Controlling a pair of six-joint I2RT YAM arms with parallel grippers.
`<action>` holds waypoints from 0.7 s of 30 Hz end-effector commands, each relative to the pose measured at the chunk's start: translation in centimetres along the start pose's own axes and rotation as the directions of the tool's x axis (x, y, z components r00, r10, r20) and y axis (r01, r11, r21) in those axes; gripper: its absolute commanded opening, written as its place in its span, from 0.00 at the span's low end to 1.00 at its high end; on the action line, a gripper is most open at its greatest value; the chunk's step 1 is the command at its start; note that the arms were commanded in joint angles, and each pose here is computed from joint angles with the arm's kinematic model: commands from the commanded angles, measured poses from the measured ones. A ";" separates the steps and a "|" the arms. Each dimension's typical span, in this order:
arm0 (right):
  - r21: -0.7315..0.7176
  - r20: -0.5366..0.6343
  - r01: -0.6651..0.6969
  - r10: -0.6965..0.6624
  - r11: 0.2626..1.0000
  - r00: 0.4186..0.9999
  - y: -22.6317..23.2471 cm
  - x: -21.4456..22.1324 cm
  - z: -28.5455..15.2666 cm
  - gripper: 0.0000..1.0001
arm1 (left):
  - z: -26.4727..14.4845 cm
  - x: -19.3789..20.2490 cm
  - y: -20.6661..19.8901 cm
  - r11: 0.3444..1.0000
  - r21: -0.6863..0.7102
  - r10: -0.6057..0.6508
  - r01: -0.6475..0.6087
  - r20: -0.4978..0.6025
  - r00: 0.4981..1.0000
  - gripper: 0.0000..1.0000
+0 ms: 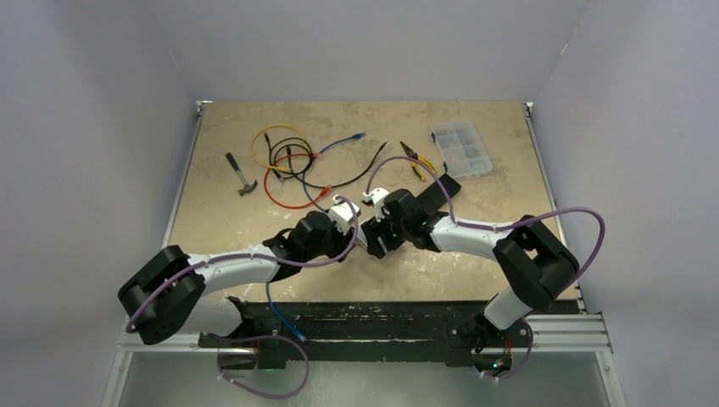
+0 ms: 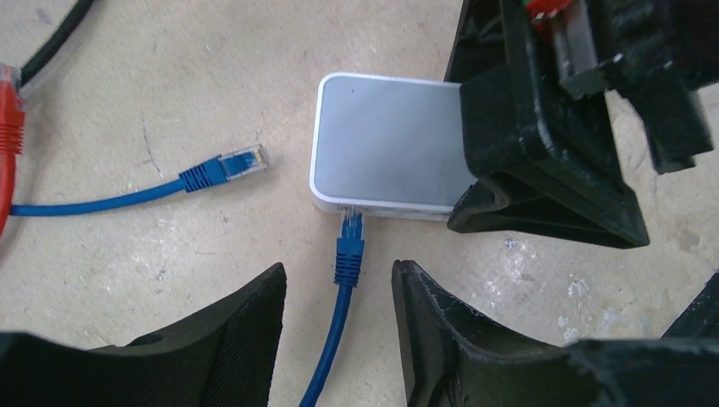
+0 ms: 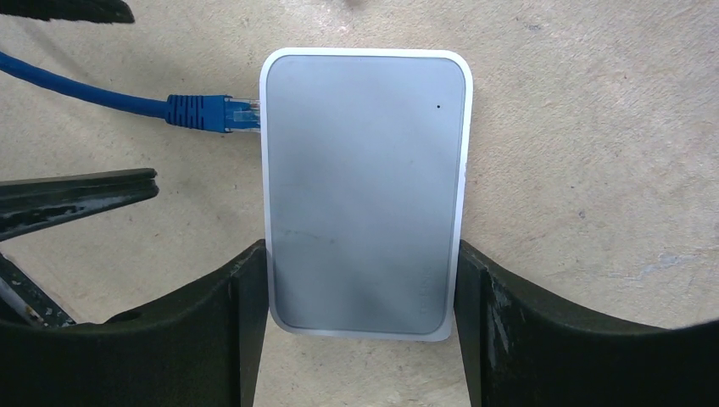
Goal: Insert the plug into the switch port
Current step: Insert the connector into the switch port.
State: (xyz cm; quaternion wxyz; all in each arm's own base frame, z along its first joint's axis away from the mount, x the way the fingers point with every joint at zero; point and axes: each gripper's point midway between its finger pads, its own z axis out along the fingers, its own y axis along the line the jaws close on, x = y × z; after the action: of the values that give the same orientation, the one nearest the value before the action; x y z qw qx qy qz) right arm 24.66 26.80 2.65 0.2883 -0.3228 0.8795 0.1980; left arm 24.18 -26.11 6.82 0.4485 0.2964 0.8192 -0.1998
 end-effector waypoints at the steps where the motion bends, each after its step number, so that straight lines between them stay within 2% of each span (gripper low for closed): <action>1: -0.001 0.048 0.001 -0.001 1.000 0.999 0.3 -2.1 0.0 0.00 | 0.3 1.2 -0.2 1.000 0.002 0.007 -0.007 -0.055 0.998 0.47; 13: -0.003 0.041 0.015 -0.015 1.000 0.999 0.3 -2.2 0.2 0.00 | 2.2 1.4 0.0 0.999 -0.007 0.038 -0.038 -0.072 0.997 0.28; 21: -0.010 0.033 0.021 -0.020 1.000 0.999 0.4 -2.0 0.4 0.00 | 2.4 0.7 -0.3 0.999 0.005 0.040 -0.040 -0.048 0.998 0.28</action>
State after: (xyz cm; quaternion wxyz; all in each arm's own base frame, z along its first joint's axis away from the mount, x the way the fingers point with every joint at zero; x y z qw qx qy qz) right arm 24.99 26.95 2.60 0.2887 -0.3230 0.8800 0.1947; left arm 23.98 -25.86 2.91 0.3989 0.3180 0.8435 -0.1680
